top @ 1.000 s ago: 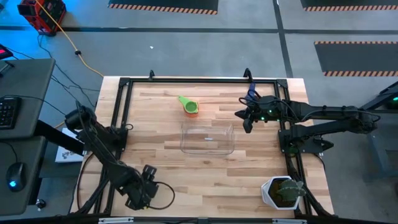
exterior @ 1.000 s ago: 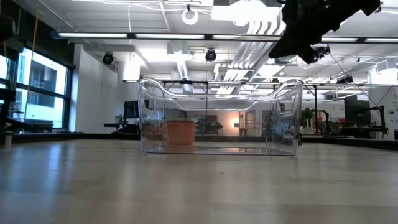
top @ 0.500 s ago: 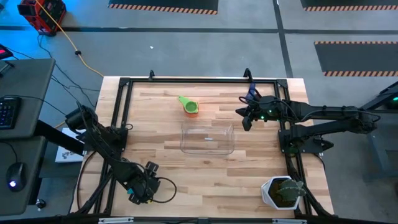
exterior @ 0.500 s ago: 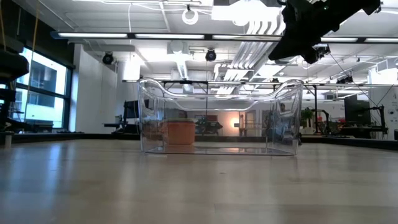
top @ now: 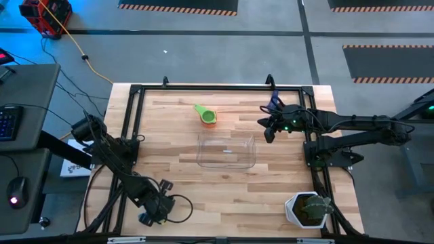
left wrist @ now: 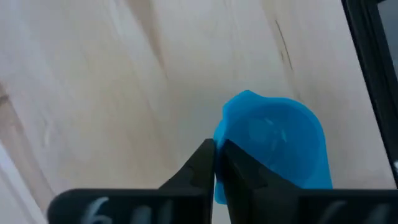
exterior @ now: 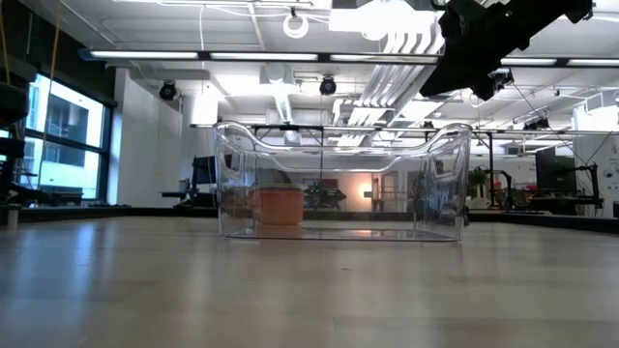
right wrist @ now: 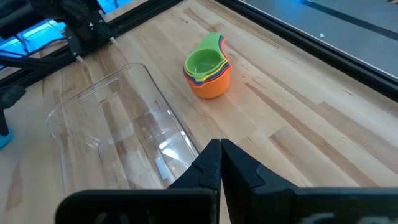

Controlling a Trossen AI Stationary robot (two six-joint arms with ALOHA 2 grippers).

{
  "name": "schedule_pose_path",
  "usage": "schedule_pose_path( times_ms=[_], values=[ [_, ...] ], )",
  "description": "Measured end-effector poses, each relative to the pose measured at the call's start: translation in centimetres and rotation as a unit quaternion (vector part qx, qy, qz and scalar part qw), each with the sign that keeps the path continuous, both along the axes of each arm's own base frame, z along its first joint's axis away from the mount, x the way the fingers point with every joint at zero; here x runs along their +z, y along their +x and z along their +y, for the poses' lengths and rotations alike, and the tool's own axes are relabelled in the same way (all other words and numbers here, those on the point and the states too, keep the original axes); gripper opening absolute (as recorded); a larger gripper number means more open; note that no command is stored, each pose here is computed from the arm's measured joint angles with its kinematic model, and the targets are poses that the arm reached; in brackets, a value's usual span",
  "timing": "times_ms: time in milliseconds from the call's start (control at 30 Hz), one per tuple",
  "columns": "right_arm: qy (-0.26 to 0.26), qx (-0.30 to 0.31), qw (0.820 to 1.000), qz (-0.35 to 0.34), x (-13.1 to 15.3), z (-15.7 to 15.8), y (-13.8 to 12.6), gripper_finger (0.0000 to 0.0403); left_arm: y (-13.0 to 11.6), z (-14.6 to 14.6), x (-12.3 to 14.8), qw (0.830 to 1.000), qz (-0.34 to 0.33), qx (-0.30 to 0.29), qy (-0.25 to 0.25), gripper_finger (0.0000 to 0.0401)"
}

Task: Nest measuring cups in basket
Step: Stack the light blue measuring cup on top of the green measuring cup

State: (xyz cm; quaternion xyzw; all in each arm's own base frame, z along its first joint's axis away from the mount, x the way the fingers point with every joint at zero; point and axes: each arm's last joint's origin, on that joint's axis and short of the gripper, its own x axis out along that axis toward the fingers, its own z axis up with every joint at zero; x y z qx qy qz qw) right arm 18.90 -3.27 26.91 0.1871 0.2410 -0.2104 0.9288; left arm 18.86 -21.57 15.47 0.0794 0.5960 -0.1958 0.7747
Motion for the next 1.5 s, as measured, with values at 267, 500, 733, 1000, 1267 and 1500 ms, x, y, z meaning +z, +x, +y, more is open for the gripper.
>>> schedule_pose_path(
  times_ms=[267, 500, 733, 1000, 1267, 1500],
  values=[
    [0.004, -0.003, 1.0, 0.0, 0.0, 0.0, 0.0, 0.0, 0.9, 3.1, 4.0, 0.997, 0.033, 0.054, -0.046, 0.0005],
    [0.01, -0.001, 1.0, 0.004, -0.1, 0.0, -0.1, 0.0, 1.9, 11.1, 14.2, 0.991, -0.053, 0.119, -0.029, 0.0003],
    [0.011, -0.002, 1.0, 0.004, -0.1, 0.0, -0.1, 0.0, 2.5, 20.4, 19.9, 0.983, -0.095, 0.125, 0.093, 0.0002],
    [0.025, -0.016, 1.0, -0.004, -0.1, 0.0, -0.1, 0.0, 6.1, 30.1, 17.9, 0.975, -0.105, 0.041, 0.194, 0.0001],
    [0.042, -0.097, 0.994, -0.023, 0.0, -0.3, -0.2, 0.0, 11.2, 35.0, 13.2, 0.968, -0.068, -0.076, 0.231, 0.0001],
    [0.011, -0.128, 0.992, -0.018, 0.0, -0.5, -0.3, 0.0, 14.2, 36.2, 10.8, 0.943, -0.023, -0.199, 0.264, 0.0001]
  ],
)
